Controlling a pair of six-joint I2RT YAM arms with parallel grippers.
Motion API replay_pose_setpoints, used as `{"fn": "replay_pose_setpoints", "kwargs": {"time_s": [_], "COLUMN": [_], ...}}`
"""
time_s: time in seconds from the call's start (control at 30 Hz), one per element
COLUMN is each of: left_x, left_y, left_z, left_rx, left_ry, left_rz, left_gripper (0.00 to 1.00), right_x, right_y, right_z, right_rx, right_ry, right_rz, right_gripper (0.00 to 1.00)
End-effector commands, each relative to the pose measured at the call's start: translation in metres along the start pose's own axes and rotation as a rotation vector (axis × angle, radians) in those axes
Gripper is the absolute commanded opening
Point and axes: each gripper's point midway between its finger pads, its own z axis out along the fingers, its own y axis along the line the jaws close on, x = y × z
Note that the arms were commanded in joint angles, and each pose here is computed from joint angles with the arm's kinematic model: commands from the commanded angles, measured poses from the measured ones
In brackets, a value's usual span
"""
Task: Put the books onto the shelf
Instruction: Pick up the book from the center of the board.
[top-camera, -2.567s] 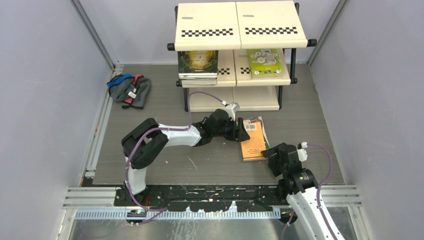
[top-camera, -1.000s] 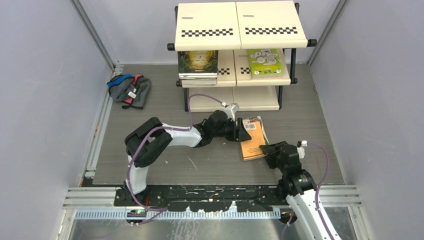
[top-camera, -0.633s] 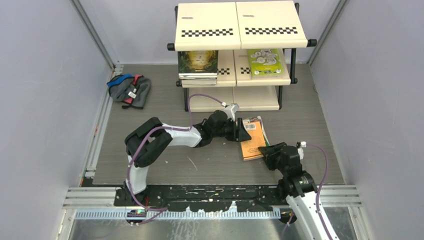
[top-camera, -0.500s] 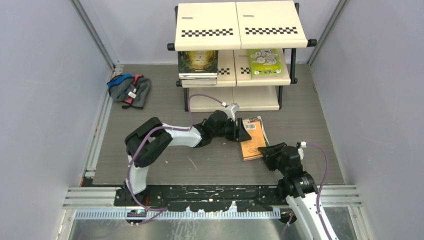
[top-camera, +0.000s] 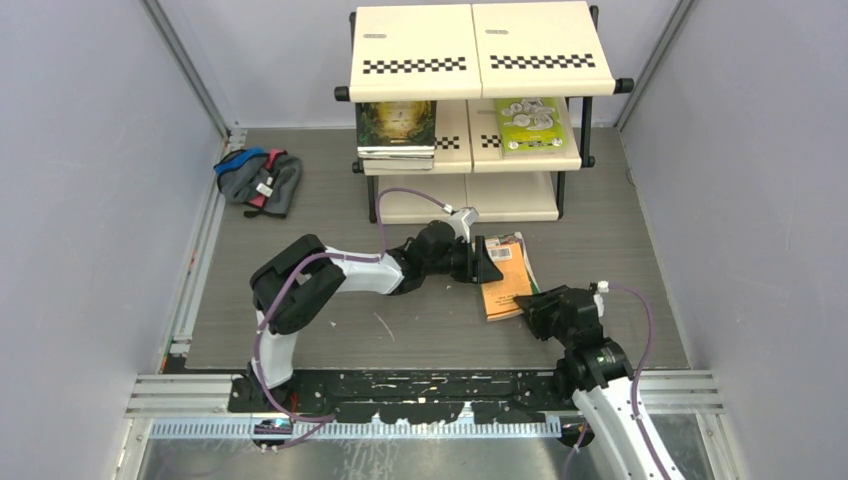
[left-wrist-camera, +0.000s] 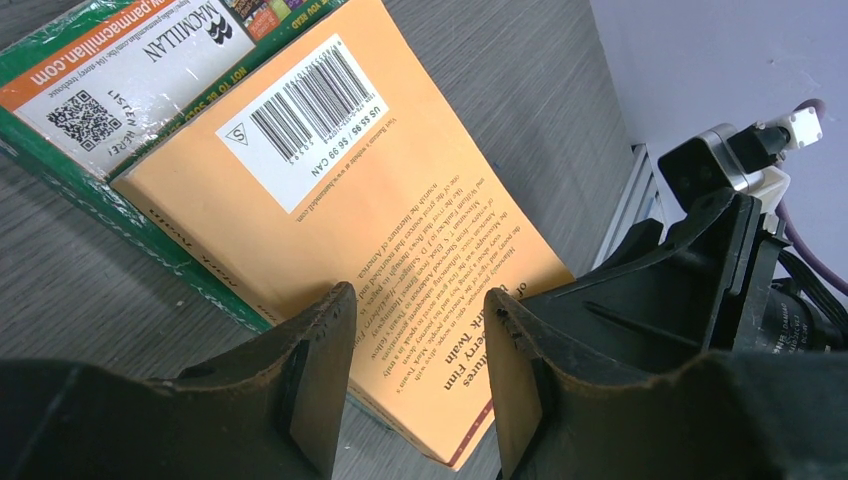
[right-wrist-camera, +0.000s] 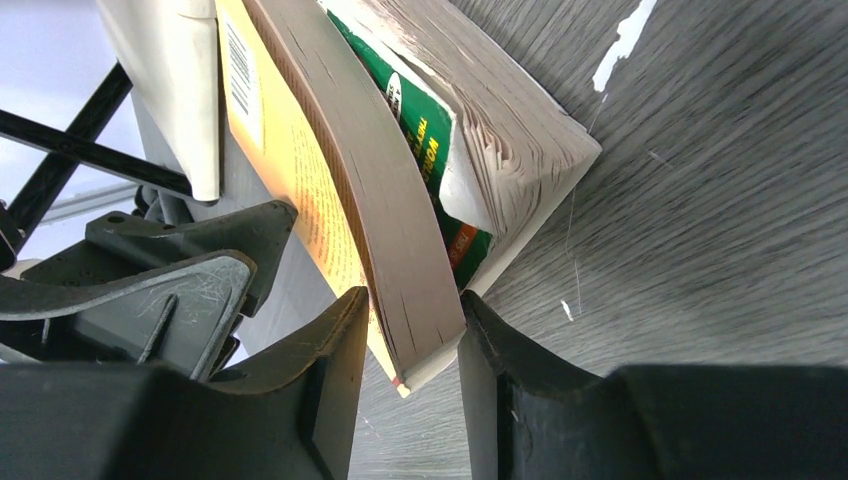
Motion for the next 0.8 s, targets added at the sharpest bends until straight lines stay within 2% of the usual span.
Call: {"fn": "replay_pose_setpoints", "kwargs": {"time_s": [0.0,0.47,0.53,0.63,0.77], "left_x": [0.040,0.043,0.044,0.043,0.034], "left_y": [0.024,0.021,0.020,0.019,0.016], "left_z": [0.001,0.002,0.001,-0.001,-0.008], "left_rx": [-0.061,-0.052,-0.050,-0.052,-0.067], "left_ry": [0.115,0.123,0.125,0.122,0.094], "left_rz": [-0.032,-0.032,-0.031,-0.029,-0.013], "left_gripper": [0.51,0.51,0.51,0.51,0.51], "right_x": [-0.004,-0.002,-0.001,-0.002,-0.003], "right_y": [0.051,0.057,0.056,0.055,0.057], "right_z": [-0.011,0.002,0.004,0.004,-0.001], "right_rx": [-0.172,-0.181,-0.173,-0.161,-0.156], "right_ry": [0.003,0.016,0.017,0.013,0.006], "right_rz": [0.006,0.000,-0.007,-0.023,-0.045], "right_gripper": [0.43,0.42,0.38,0.22,0.08]}}
